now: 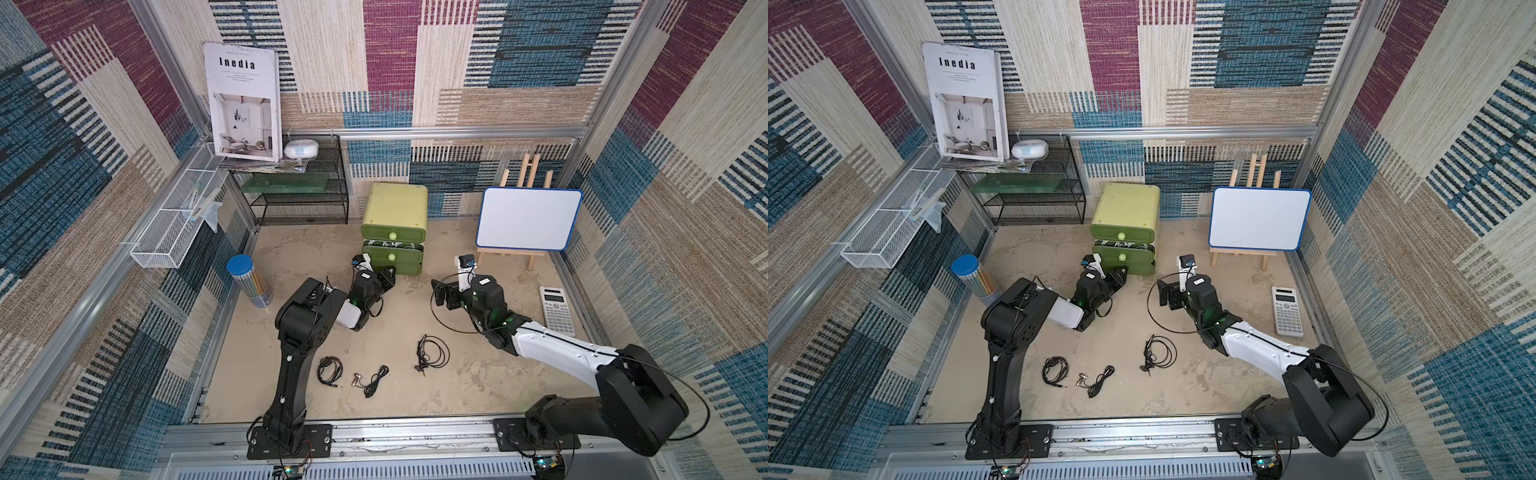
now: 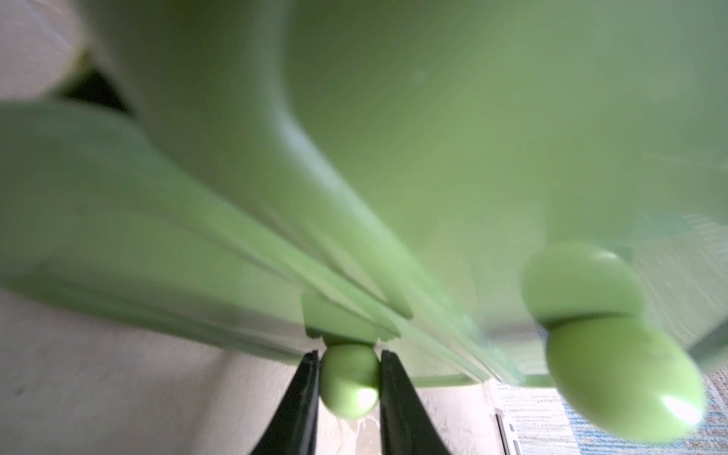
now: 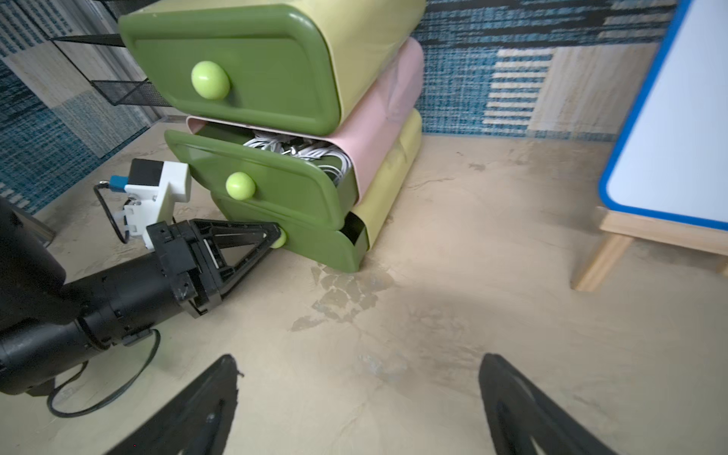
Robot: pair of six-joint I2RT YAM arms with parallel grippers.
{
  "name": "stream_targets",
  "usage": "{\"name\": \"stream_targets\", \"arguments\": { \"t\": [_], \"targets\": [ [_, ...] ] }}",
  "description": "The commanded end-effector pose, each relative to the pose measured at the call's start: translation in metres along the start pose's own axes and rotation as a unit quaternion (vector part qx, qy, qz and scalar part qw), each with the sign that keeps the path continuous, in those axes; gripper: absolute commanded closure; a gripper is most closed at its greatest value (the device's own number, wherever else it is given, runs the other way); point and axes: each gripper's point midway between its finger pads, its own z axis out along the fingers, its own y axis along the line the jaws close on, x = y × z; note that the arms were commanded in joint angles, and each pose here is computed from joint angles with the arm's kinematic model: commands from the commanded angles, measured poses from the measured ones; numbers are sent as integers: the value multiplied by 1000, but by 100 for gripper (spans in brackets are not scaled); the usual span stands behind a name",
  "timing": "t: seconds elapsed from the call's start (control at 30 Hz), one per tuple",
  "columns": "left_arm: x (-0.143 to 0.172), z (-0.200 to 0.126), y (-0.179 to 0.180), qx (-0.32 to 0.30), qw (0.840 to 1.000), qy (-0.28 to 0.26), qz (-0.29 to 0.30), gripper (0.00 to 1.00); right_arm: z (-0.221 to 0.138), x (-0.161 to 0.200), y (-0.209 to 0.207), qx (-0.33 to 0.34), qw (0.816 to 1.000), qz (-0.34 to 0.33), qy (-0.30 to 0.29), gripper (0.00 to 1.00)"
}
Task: Place the wired earphones into the drawer by color
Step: Close the drawer in the storage box.
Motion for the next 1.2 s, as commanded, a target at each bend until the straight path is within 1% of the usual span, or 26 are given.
{"name": "stream_targets", "arguments": {
  "t": [0.0,0.27,0.57,0.87,1.17],
  "targets": [
    [-5,-1,-9,12,1000,-3,8,74,17,5,14,-32,999,9,29,2],
    [-4,-3,-12,14,1000,-1,10,74,57,5,14,-13,999,-4,44,2],
    [-4,-4,-10,13,1000,1,9,74,92,-10,5,30,999,-19,26,1],
    [-5,-5,-12,14,1000,0,8,74,112,-26,-5,48,999,-16,9,1],
    [-5,-6,-13,15,1000,0,8,75,122,-41,-10,49,999,-13,-4,1]
  ]
}}
